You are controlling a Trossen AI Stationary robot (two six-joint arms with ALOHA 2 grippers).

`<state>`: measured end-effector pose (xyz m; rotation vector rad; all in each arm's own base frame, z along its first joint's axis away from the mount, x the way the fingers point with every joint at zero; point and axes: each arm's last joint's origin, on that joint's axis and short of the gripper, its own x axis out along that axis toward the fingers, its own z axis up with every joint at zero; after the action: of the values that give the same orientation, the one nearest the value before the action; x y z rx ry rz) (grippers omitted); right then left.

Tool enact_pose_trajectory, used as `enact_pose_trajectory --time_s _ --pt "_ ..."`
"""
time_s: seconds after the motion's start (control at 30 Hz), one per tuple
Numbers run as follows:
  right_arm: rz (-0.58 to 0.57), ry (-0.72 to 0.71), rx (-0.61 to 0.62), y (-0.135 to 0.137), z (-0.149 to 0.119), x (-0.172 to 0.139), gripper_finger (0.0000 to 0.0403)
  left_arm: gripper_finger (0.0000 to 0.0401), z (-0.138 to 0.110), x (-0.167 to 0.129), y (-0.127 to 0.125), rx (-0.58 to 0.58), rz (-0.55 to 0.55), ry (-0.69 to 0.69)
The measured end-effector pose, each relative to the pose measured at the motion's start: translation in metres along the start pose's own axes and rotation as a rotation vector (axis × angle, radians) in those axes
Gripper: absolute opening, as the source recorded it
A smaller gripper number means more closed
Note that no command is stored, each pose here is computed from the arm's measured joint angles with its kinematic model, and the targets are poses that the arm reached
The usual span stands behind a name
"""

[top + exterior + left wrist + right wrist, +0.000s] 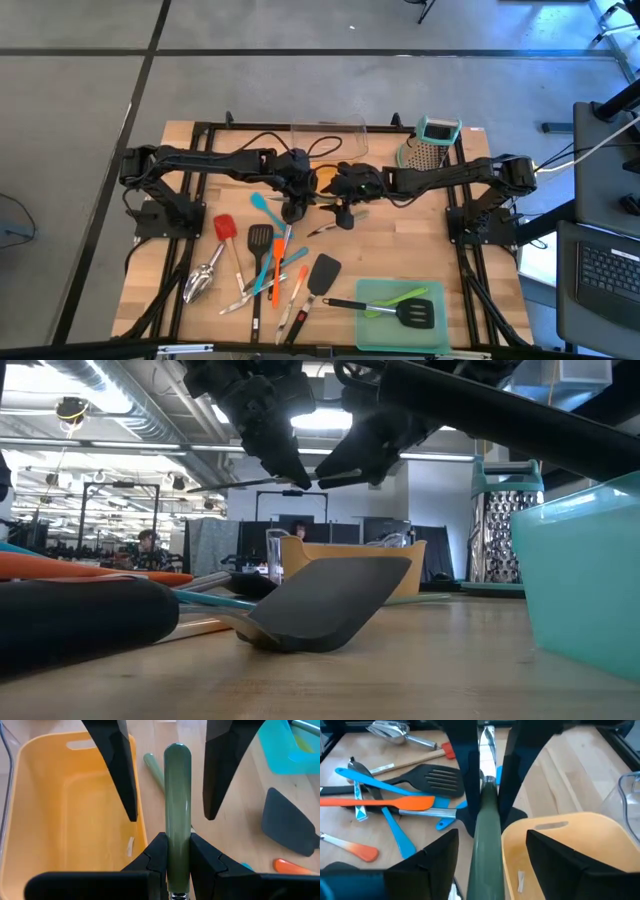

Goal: Pick & Place Kitchen Items
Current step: Put the left green knife into the transparent bin

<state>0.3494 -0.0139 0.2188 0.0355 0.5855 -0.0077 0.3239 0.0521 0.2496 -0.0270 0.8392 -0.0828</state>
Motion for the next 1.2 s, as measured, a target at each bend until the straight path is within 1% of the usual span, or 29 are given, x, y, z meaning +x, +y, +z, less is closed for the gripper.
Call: enact_pose_trajectory --time_s 0.13,0.2,0.43,0.53,0.6,0.67,0.77,0.8,0.93,1.07,1.13,1.2 --pt "-0.001 0.024 0.001 0.000 -0.004 0.003 0.0216 0.0045 0.000 0.000 0.000 -0.002 0.000 -0.001" --pt "-0.001 0.012 0.001 0.000 -0.002 0.003 0.0210 0.0045 0.000 0.000 0.000 -0.002 0.000 -0.001" --pt "-0.002 0.016 0.001 0.000 -0.003 0.003 0.0200 0.0045 0.001 0.000 0.000 -0.005 0.001 -0.013" --pt "-0.002 0.023 0.001 0.000 -0.004 0.005 0.0185 0.0045 0.001 0.000 0.000 -0.006 -0.002 -0.011" --pt "-0.008 0.028 0.001 -0.001 -0.005 0.005 0.0166 0.0045 0.000 0.000 0.000 -0.009 -0.008 -0.005" --pt "-0.020 0.024 0.006 -0.001 -0.005 0.005 0.0139 0.0045 0.000 0.000 0.000 -0.011 -0.007 0.002" --pt "-0.033 0.029 0.027 -0.001 -0.005 0.005 0.0080 0.0045 -0.001 0.000 0.000 -0.014 -0.003 0.009" --pt "-0.033 0.032 0.031 -0.001 -0.005 0.005 0.0066 0.0045 -0.001 0.000 0.000 -0.015 0.001 0.010" --pt "-0.034 0.034 0.058 -0.001 -0.006 0.005 0.0069 0.0045 -0.001 0.000 0.000 -0.015 0.000 0.010" --pt "-0.040 0.036 0.080 -0.004 -0.006 0.005 0.0069 0.0050 -0.001 -0.002 0.000 -0.015 0.028 0.007" --pt "-0.046 0.032 0.094 -0.006 -0.005 0.004 0.0069 0.0076 0.001 -0.007 -0.001 -0.005 0.046 -0.005" --pt "-0.063 0.057 0.103 -0.009 -0.007 0.004 0.0069 0.0112 0.004 -0.014 -0.003 0.003 0.052 -0.036"
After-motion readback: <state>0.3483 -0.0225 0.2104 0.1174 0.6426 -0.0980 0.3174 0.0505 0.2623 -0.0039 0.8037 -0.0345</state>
